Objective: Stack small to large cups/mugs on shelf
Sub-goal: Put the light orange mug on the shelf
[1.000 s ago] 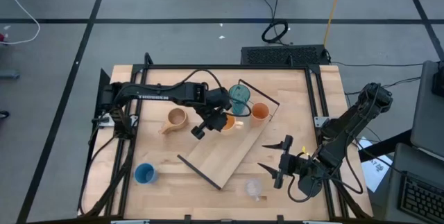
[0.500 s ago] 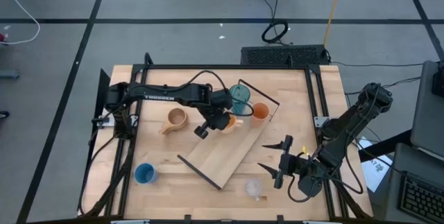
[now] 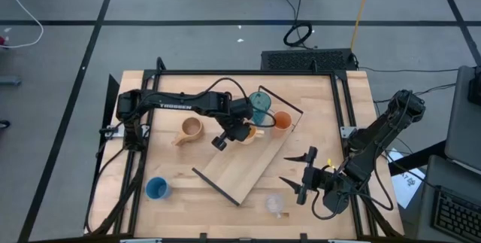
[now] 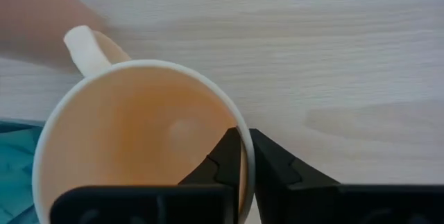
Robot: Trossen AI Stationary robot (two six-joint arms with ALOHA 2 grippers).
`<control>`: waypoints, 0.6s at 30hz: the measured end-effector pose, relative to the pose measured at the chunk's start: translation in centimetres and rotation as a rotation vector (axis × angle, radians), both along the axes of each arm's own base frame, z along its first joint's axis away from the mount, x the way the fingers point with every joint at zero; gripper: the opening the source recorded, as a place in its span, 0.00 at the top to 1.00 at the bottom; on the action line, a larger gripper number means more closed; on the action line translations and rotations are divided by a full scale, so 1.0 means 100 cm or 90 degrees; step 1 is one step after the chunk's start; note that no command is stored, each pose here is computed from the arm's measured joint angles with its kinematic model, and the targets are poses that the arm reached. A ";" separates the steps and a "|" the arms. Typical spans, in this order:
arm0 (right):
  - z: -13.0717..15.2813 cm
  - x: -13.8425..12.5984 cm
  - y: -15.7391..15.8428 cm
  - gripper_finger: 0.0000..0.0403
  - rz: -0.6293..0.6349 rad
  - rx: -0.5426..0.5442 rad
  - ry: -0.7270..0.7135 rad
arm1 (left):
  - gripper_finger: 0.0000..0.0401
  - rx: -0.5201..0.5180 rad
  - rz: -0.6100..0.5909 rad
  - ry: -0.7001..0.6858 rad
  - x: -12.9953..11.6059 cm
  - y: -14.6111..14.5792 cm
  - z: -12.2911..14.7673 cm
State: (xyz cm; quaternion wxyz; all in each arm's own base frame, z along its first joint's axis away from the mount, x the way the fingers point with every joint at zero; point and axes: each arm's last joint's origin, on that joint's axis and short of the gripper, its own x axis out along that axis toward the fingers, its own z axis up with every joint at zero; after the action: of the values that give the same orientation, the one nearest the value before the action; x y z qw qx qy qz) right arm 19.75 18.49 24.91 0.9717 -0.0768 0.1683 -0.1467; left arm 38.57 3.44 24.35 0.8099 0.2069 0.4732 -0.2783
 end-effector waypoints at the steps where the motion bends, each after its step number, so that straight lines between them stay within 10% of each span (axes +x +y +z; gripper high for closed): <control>1: 0.000 0.000 0.000 0.27 0.000 0.000 0.000 | 0.94 0.000 -0.001 0.001 0.000 0.000 0.000; 18: 0.000 0.000 0.000 0.27 0.001 0.000 0.001 | 0.78 -0.012 0.020 0.030 -0.004 0.000 -0.001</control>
State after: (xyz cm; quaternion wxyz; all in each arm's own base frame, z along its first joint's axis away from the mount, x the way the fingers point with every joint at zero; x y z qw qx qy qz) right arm 19.75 18.49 24.91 0.9718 -0.0766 0.1687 -0.1460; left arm 38.22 3.40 24.23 0.8047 0.1856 0.4924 -0.2749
